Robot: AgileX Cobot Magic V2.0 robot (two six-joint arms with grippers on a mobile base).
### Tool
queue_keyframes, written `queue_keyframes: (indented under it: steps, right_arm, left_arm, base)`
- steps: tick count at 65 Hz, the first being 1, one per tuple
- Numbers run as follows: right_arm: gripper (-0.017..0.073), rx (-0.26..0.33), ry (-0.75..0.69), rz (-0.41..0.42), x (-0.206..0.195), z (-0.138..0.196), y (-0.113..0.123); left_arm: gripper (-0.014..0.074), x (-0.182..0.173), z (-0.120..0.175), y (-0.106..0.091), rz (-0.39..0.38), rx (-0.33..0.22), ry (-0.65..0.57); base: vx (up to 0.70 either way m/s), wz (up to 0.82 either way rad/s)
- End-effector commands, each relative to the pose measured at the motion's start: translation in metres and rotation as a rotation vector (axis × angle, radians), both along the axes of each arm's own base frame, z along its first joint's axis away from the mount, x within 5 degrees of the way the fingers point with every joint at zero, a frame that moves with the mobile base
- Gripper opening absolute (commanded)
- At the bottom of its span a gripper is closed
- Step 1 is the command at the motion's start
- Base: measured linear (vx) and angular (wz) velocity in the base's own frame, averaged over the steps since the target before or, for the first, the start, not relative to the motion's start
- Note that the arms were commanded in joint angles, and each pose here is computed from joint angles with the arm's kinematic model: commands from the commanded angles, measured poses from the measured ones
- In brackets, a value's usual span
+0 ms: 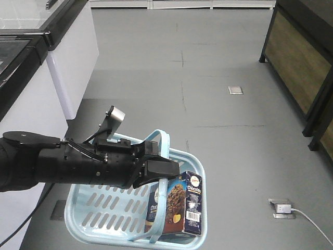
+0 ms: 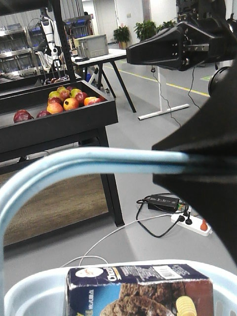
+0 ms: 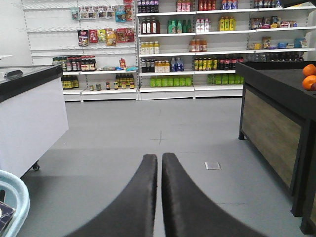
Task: Left arm holds basket, right arm returns cookies
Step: 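Lift the basket with cookie box up in front of the robot, then hold the basket in the left gripper while driving down the aisle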
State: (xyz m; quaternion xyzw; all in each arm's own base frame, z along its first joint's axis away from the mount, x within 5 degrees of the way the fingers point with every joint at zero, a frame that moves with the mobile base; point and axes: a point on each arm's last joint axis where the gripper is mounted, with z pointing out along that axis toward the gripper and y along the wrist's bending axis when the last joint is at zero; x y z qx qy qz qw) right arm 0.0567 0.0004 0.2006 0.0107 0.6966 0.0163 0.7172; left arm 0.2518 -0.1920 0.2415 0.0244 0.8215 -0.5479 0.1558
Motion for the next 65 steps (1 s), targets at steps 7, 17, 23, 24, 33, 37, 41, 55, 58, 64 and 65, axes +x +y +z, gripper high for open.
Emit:
queue_keyframes:
  steps: [7, 17, 23, 24, 33, 37, 41, 55, 58, 64, 65]
  right_arm:
    - [-0.0006, -0.015, -0.067, -0.009, -0.0006, 0.001, -0.0005]
    - [-0.0006, -0.015, -0.067, -0.009, -0.0006, 0.001, -0.0005]
    - [-0.0006, -0.015, -0.067, -0.009, -0.0006, 0.0011, -0.0005]
    - [-0.0006, -0.015, -0.067, -0.009, -0.0006, 0.0011, -0.0005]
    - [-0.0006, -0.015, -0.067, -0.009, -0.0006, 0.0011, -0.0005]
    - [-0.0006, -0.015, -0.067, -0.009, -0.0006, 0.0011, -0.0005]
    - [-0.0006, -0.015, -0.067, -0.009, -0.0006, 0.0011, -0.0005]
    - [-0.0006, -0.015, -0.067, -0.009, -0.0006, 0.0011, -0.0005]
    - [-0.0006, -0.015, -0.067, -0.009, -0.0006, 0.0011, -0.0005]
    - [-0.0006, -0.015, -0.067, -0.009, -0.0006, 0.0011, -0.0005]
    - [-0.0006, -0.015, -0.067, -0.009, -0.0006, 0.0011, -0.0005]
  left_arm:
    - [-0.0003, -0.0028, 0.0336, -0.0036, 0.002, -0.145, -0.038]
    - [-0.0003, -0.0028, 0.0336, -0.0036, 0.002, -0.145, -0.038]
    - [-0.0003, -0.0028, 0.0336, -0.0036, 0.002, -0.145, -0.038]
    - [-0.0003, -0.0028, 0.0336, -0.0036, 0.002, -0.145, -0.038]
    - [-0.0003, -0.0028, 0.0336, -0.0036, 0.002, -0.145, -0.038]
    - [-0.0003, -0.0028, 0.0336, -0.0036, 0.002, -0.145, -0.038]
    - [-0.0003, -0.0028, 0.0336, -0.0036, 0.002, -0.144, -0.038]
    - [-0.0003, -0.0028, 0.0336, -0.0036, 0.002, -0.144, -0.038]
    - [-0.0003, -0.0028, 0.0336, -0.0036, 0.002, -0.144, -0.038]
    - [-0.0003, -0.0028, 0.0336, -0.0036, 0.002, -0.144, -0.038]
    - [-0.0003, -0.0028, 0.0336, -0.0036, 0.002, -0.144, -0.038]
  base:
    - [0.0, 0.0]
    - [0.0, 0.0]
    - [0.0, 0.0]
    - [0.0, 0.0]
    - [0.0, 0.0]
    - [0.01, -0.03]
    - [0.03, -0.04]
    - [0.09, -0.11]
    - [0.15, -0.14]
    - [0.17, -0.13]
    - [0.18, -0.13]
